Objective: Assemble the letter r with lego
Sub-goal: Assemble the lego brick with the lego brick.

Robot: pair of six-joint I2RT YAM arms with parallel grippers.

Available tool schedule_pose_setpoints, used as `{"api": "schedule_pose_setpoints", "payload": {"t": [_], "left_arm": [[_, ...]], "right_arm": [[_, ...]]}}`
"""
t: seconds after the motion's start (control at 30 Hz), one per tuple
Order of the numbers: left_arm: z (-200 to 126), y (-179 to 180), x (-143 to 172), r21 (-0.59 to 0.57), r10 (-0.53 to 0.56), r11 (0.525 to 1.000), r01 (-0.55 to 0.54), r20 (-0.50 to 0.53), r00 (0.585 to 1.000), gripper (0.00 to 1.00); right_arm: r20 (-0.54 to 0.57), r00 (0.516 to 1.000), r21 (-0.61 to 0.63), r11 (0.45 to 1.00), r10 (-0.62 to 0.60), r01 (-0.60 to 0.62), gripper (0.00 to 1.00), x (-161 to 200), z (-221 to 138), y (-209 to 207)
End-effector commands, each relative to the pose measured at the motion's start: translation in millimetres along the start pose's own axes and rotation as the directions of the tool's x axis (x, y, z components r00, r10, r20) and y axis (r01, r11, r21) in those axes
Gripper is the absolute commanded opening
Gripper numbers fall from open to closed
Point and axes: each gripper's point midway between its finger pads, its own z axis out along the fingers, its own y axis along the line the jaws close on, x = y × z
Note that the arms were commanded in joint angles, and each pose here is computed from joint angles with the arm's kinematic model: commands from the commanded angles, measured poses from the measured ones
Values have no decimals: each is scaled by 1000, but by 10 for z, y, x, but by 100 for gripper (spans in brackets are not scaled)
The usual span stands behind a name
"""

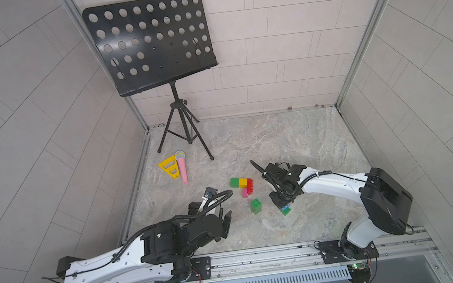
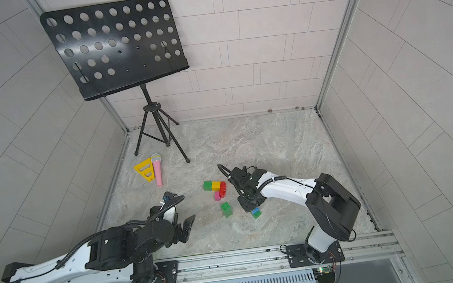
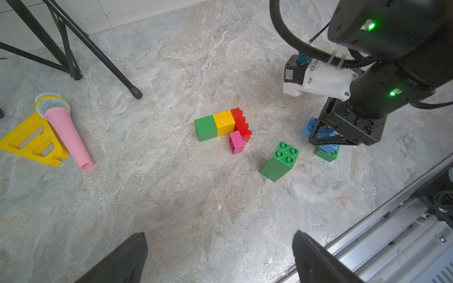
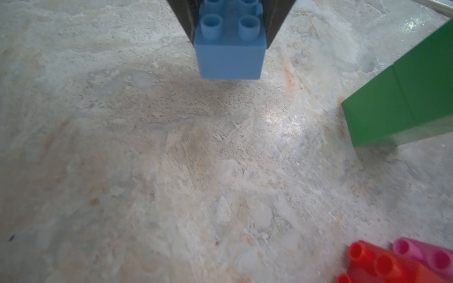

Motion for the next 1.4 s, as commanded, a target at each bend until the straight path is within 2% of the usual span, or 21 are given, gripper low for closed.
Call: {"api": "schedule_pose_setpoints", "payload": {"t": [0.0, 0.27, 0.53, 0.8, 0.97, 1.13, 1.37], "left_arm": [[-32, 5, -46, -5, 14, 1000, -14, 6, 1000, 100], [-25, -2, -42, -6, 18, 1000, -18, 2, 1000, 100], [-24, -7, -39, -4, 18, 1000, -18, 0, 1000, 100], [-29, -6, -48, -4, 20, 1000, -20, 3, 1000, 100], [-38, -17, -53, 5, 23, 1000, -23, 3, 1000, 100], [-48, -33, -57, 17, 24, 1000, -24, 3, 1000, 100], [-64, -24, -62, 24, 11, 1000, -11, 14, 1000, 100]], "right_arm": [[-17, 1000, 20, 1000, -8, 8, 0, 33, 57, -41], [18, 999, 11, 1000, 29, -29, 0, 46, 129, -45], [6, 999, 27, 999, 44, -44, 0, 142, 301, -59], [127, 991, 87, 995, 45, -56, 0, 43, 135, -121], [207, 976, 84, 993, 69, -88, 0, 5, 58, -131], [181, 980, 52, 995, 78, -89, 0, -19, 162, -41], [165, 984, 82, 994, 63, -77, 0, -65, 122, -59]]}}
